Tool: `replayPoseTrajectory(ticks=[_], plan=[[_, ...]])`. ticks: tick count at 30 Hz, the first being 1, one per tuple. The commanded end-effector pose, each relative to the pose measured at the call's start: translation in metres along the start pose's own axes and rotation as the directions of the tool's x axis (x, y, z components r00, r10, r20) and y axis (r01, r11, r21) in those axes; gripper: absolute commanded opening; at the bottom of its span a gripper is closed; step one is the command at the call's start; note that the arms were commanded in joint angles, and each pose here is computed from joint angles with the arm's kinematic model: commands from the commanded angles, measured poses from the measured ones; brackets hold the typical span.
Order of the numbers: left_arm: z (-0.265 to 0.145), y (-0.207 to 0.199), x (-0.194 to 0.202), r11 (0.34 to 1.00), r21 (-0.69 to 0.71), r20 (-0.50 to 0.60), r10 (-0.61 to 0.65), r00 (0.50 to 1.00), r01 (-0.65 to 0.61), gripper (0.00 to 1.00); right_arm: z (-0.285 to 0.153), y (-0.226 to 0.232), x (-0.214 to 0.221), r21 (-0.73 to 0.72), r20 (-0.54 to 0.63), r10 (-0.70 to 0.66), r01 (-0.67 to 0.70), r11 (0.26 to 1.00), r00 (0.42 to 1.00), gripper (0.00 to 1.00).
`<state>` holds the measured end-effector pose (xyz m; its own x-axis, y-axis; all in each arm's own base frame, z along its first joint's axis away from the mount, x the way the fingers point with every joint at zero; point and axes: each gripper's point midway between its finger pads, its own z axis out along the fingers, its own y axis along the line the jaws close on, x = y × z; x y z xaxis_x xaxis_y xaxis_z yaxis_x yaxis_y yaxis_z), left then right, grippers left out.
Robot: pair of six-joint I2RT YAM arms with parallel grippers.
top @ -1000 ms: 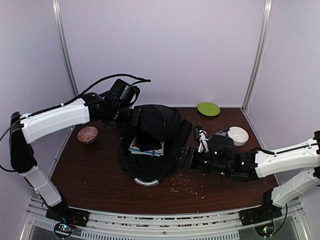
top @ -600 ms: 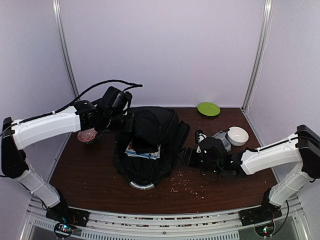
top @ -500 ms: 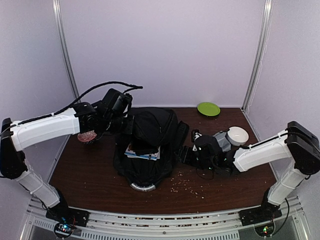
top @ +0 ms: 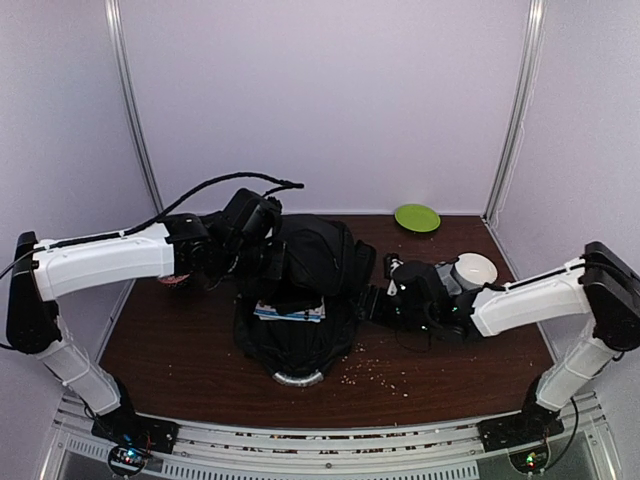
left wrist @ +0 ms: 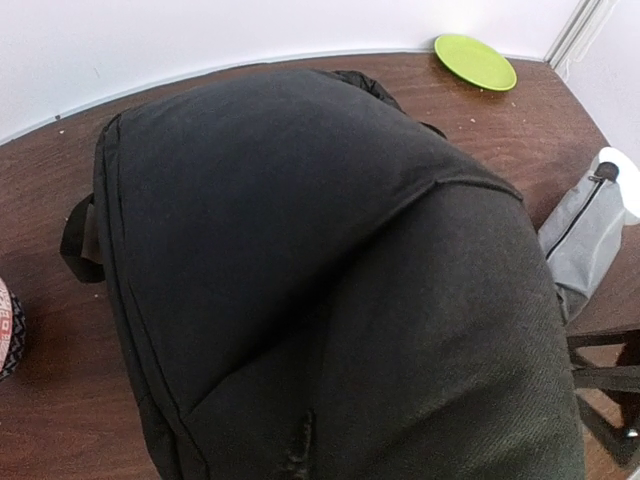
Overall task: Pack the student bag
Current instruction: Place the personal item in the student bag, then pick up the personal item from the center of the board.
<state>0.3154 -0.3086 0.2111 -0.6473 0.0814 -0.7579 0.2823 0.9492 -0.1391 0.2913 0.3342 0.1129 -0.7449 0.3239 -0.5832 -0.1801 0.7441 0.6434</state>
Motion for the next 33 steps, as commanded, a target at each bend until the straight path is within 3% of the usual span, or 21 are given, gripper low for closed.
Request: replayPoseTrajectory(ticks=[1,6,9,24,33], plan=[[0.012,-0.015,-0.044,0.996,0.064,0.105,-0.061,0.993,0.054,0.0,-0.06,-0.032,-0.041,0.171,0.167,-0.057,0.028,0.985,0.984,0.67],[0.031,-0.04,-0.065,0.982,0.169,0.104,-0.1,0.99,0.081,0.0,-0.115,-0.092,-0.075,0.357,0.349,-0.001,-0.132,0.925,0.937,0.66],[0.04,-0.058,-0.064,0.965,0.243,0.085,-0.119,0.989,0.095,0.0,-0.124,-0.115,-0.087,0.409,0.382,0.019,-0.188,0.893,0.924,0.66],[0.051,-0.053,-0.026,0.968,0.242,0.025,-0.067,0.997,0.059,0.0,-0.083,-0.166,-0.089,0.619,0.294,0.062,-0.24,0.748,0.954,0.68],[0.048,-0.054,-0.025,0.967,0.252,0.027,-0.037,0.999,0.029,0.0,-0.059,-0.18,-0.072,0.654,0.236,0.11,-0.242,0.717,0.966,0.67]])
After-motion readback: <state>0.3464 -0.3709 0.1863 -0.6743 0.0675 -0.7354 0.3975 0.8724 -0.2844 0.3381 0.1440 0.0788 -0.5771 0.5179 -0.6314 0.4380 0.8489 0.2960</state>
